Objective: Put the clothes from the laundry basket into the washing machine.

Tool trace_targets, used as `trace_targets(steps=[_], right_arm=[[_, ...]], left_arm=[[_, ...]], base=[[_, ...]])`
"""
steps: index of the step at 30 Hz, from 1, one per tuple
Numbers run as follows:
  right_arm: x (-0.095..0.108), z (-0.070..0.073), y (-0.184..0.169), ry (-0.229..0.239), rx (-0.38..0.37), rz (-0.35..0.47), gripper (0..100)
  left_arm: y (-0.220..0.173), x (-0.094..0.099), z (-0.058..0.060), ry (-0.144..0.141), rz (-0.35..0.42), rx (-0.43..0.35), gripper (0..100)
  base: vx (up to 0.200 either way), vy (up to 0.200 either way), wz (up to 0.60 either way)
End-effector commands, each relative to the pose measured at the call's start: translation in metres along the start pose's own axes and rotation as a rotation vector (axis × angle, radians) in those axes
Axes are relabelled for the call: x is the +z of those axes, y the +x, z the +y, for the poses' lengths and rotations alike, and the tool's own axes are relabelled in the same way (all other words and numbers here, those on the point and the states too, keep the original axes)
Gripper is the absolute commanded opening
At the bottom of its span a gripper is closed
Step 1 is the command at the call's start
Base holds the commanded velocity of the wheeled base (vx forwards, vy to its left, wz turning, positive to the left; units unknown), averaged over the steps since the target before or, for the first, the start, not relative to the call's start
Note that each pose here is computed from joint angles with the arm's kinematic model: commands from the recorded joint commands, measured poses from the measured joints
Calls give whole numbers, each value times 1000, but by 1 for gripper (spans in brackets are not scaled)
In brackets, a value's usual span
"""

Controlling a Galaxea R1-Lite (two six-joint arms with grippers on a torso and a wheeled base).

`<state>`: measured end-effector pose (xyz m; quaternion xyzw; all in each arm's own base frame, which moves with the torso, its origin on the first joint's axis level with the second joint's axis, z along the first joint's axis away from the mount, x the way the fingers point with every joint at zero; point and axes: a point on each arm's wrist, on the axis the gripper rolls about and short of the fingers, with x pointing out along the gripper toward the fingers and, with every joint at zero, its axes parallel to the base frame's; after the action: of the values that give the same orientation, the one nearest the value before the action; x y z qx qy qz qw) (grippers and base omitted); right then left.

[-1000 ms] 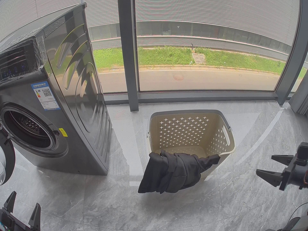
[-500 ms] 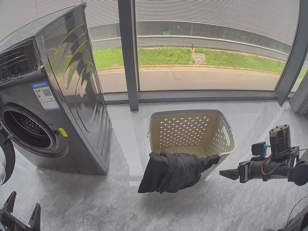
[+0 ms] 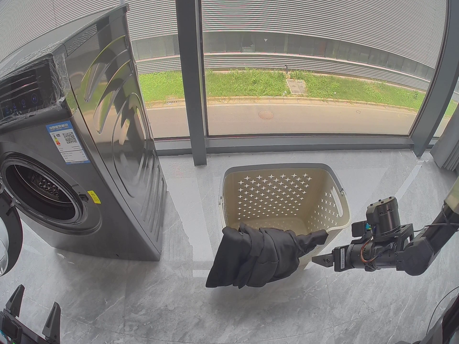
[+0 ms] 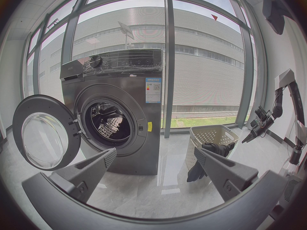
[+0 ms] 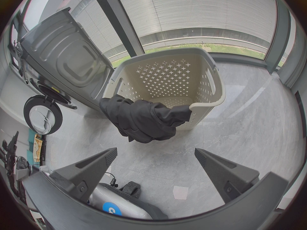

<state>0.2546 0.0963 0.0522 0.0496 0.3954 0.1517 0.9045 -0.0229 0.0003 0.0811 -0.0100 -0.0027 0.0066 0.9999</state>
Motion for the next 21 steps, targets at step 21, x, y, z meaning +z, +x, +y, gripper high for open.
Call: trace_targets(steps=[21], right_arm=[[-14,0,87,-9,-42,84,100]], left_arm=[[0,-5,0,-6,4,1,100]], base=[[0,0,0]])
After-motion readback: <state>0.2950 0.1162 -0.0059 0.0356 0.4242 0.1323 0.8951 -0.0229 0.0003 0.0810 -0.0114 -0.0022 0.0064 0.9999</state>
